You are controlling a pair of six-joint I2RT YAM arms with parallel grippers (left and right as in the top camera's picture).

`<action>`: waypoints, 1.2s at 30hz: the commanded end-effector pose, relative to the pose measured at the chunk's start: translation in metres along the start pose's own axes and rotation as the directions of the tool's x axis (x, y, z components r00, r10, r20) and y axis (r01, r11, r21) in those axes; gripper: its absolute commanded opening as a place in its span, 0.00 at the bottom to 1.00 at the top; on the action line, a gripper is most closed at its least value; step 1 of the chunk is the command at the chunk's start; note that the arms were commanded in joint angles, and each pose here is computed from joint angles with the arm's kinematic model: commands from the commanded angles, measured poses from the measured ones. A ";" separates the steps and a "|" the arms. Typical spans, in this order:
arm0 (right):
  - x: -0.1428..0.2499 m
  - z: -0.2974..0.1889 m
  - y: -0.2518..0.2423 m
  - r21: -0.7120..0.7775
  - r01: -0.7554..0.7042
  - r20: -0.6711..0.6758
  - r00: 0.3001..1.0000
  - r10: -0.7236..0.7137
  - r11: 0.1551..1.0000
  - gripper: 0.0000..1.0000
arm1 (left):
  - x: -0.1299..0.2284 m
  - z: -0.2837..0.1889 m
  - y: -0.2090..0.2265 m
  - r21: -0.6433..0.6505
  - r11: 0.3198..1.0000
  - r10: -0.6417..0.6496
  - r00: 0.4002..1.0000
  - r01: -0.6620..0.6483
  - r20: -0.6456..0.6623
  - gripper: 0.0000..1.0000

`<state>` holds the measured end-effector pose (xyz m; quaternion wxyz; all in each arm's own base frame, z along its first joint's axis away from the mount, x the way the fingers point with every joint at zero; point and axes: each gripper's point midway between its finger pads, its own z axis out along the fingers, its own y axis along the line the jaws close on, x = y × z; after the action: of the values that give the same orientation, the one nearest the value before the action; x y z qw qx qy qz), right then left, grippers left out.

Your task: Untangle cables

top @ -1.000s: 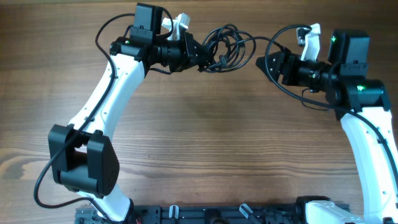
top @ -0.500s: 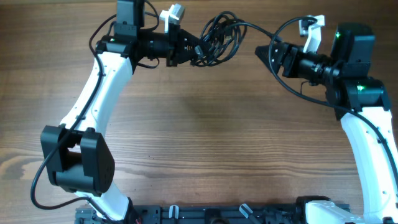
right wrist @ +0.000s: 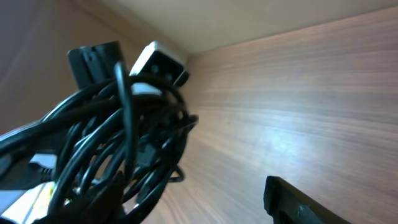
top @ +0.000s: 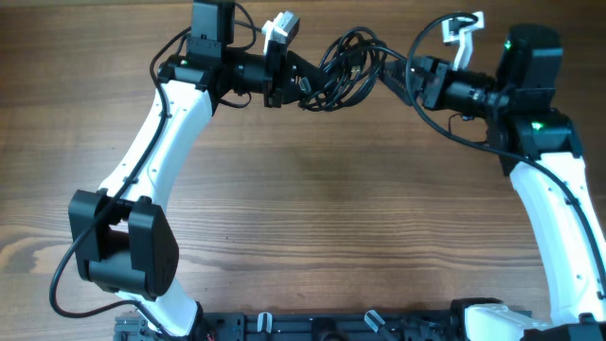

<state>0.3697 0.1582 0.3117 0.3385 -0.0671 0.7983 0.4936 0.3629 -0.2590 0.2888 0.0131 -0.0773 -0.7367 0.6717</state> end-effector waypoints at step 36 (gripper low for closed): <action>-0.006 0.028 0.002 -0.179 -0.021 -0.058 0.998 0.011 0.984 0.74 | 0.000 -0.016 -0.015 0.051 0.997 0.049 0.999 -0.049 -0.006 0.04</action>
<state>0.3938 0.1646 0.3024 0.3130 -0.0561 0.7788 0.5407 0.3698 -0.2452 0.2914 0.0012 -0.0733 -0.7323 0.6770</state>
